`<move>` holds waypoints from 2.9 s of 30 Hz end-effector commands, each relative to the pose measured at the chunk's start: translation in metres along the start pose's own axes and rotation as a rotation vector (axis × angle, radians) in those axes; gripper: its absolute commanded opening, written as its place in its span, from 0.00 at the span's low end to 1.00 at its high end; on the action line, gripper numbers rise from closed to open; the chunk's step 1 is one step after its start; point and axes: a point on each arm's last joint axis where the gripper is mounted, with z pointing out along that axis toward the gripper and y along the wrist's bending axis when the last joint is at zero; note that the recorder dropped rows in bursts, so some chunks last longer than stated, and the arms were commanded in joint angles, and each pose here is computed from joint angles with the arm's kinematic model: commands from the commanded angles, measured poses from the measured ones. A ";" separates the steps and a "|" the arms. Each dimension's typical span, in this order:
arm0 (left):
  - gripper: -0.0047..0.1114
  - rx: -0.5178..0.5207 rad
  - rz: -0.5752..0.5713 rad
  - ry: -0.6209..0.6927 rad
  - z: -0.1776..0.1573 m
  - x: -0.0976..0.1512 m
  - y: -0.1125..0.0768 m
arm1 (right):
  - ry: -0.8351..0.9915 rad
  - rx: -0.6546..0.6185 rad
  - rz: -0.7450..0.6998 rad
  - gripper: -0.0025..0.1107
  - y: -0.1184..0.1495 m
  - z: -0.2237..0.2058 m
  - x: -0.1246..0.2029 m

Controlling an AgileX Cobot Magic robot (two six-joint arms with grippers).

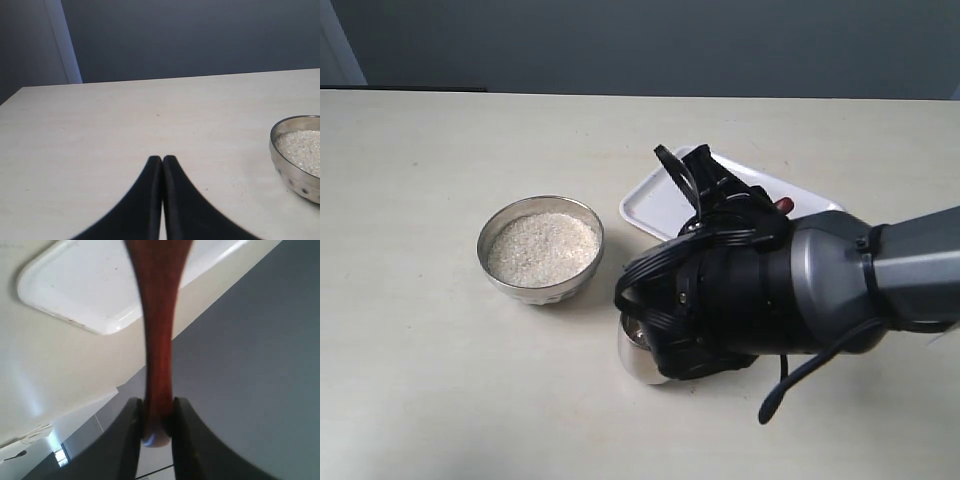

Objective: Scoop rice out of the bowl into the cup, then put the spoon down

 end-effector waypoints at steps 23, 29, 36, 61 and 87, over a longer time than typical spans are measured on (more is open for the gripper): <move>0.04 0.004 0.001 -0.020 -0.001 -0.002 0.000 | -0.011 -0.033 0.143 0.02 0.012 -0.007 -0.003; 0.04 0.004 0.001 -0.020 -0.001 -0.002 0.000 | 0.013 0.030 0.220 0.02 0.016 -0.003 -0.002; 0.04 0.004 0.001 -0.020 -0.001 -0.002 0.000 | 0.010 0.000 0.323 0.02 0.019 -0.003 -0.002; 0.04 0.002 0.001 -0.020 -0.001 -0.002 0.000 | 0.011 -0.099 0.415 0.02 0.028 -0.004 -0.004; 0.04 0.002 0.001 -0.020 -0.001 -0.002 0.000 | 0.033 -0.112 0.534 0.01 0.054 -0.008 -0.009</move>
